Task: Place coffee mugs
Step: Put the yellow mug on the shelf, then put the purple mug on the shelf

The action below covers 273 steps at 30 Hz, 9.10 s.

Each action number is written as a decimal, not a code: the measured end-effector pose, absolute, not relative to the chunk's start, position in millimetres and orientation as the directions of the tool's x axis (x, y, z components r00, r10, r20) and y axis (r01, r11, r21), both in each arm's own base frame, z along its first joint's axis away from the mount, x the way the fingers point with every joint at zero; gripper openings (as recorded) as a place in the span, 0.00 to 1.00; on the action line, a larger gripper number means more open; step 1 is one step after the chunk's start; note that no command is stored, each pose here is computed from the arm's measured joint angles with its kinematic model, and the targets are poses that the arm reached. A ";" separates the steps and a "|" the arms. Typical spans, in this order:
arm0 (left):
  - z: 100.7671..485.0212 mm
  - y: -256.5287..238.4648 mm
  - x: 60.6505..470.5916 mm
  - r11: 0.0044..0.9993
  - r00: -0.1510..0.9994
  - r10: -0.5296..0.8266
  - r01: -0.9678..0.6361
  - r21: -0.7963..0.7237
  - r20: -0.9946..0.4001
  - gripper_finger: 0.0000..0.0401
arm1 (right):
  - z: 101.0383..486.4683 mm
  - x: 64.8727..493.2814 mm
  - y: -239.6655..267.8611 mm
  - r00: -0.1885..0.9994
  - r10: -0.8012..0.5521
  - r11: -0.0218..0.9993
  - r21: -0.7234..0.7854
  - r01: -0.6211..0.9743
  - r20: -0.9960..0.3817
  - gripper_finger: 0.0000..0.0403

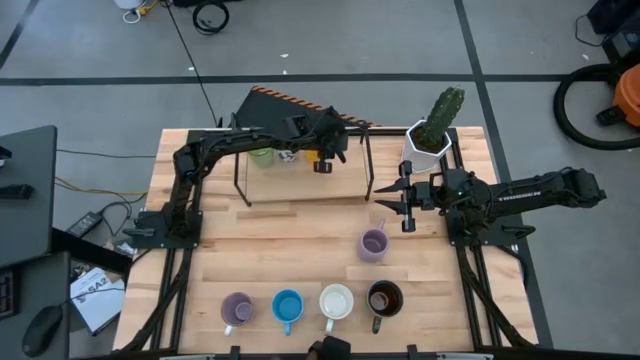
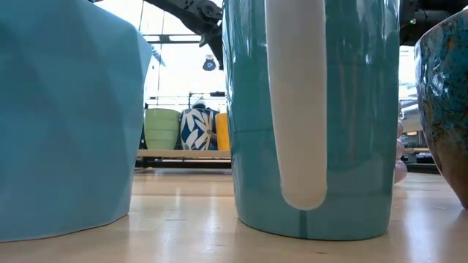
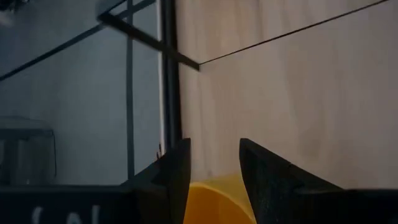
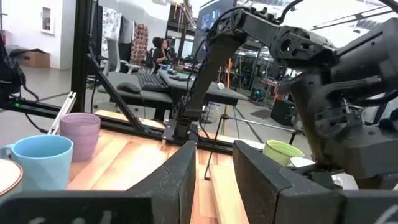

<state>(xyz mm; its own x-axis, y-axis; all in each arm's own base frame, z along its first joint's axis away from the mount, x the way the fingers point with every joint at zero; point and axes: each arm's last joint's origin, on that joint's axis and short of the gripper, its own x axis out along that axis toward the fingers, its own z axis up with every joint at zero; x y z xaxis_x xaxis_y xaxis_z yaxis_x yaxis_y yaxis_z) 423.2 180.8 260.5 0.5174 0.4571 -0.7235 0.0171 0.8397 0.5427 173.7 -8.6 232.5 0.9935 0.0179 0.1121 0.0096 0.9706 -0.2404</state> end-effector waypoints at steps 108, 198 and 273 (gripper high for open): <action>221.5 -45.8 464.9 0.553 0.534 -0.091 0.729 0.404 -0.841 0.10 | 248.6 115.8 13.9 0.989 0.047 0.997 -0.068 -0.038 0.139 0.28; 253.1 126.8 437.7 0.731 0.521 0.277 0.431 0.529 -0.807 0.27 | 247.4 122.7 14.4 0.991 0.031 0.996 -0.092 -0.019 0.129 0.28; 240.5 126.3 447.3 0.750 0.536 0.507 0.111 0.652 -0.675 0.54 | 247.3 122.9 14.4 0.991 0.031 0.996 -0.093 -0.019 0.128 0.28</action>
